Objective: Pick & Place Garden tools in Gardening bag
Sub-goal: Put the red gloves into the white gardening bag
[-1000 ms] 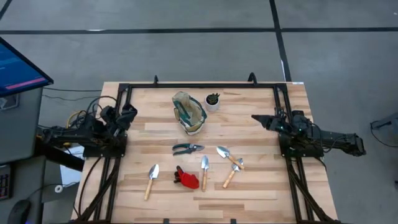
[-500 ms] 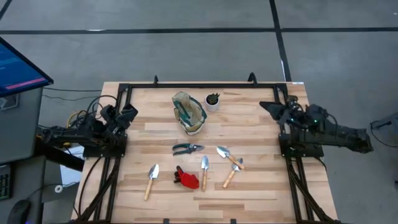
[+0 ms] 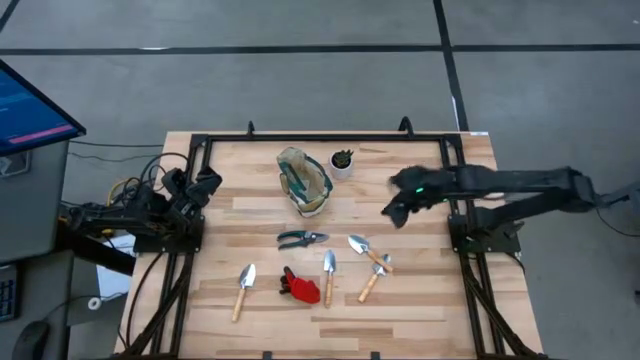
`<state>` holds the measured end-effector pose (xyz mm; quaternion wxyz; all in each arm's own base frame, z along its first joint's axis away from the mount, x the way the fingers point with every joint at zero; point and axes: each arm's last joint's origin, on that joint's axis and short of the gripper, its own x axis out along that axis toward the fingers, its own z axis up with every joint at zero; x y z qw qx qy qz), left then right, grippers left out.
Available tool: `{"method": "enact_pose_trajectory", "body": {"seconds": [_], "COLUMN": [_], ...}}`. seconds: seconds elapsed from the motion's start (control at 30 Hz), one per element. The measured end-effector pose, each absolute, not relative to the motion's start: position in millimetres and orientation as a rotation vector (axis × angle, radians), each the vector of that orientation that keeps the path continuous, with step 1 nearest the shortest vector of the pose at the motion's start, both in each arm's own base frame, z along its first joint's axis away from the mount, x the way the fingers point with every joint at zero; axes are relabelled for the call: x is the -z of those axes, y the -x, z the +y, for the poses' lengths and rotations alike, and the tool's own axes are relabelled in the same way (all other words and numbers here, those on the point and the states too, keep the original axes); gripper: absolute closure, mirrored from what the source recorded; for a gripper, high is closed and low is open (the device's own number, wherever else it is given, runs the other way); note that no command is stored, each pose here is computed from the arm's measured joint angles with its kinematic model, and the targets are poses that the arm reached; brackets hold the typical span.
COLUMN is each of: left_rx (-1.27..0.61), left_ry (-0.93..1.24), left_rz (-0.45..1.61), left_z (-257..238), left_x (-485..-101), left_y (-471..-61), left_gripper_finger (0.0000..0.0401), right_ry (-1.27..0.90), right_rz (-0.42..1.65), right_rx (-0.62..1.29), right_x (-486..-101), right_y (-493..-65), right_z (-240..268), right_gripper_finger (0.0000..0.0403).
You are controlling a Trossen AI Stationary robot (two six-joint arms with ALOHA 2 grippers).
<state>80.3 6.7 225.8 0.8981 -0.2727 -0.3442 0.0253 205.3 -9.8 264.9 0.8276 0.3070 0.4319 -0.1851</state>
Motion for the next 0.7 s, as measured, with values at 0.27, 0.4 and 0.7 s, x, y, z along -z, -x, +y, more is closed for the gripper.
{"method": "enact_pose_trajectory", "body": {"seconds": [0.27,0.4,0.7], "left_rx": [-0.065,-0.069,-0.081], "left_ry": [0.562,0.584,0.611], "left_rz": [-0.667,-0.625,-0.551], "left_z": [6.7,6.6,6.6], "left_x": [-222.9,-219.7,-213.9], "left_y": [-85.8,-91.1,-100.2], "left_gripper_finger": [0.0338,0.0339,0.0339], "right_ry": [-0.494,-0.325,-0.045], "right_rz": [1.19,1.18,1.07], "right_rx": [0.306,0.169,-0.062], "right_x": [-232.4,-238.1,-266.4], "right_y": [-260.7,-293.0,-357.8], "right_z": [19.1,27.7,51.6], "right_gripper_finger": [0.0159,0.0159,0.0158]}}
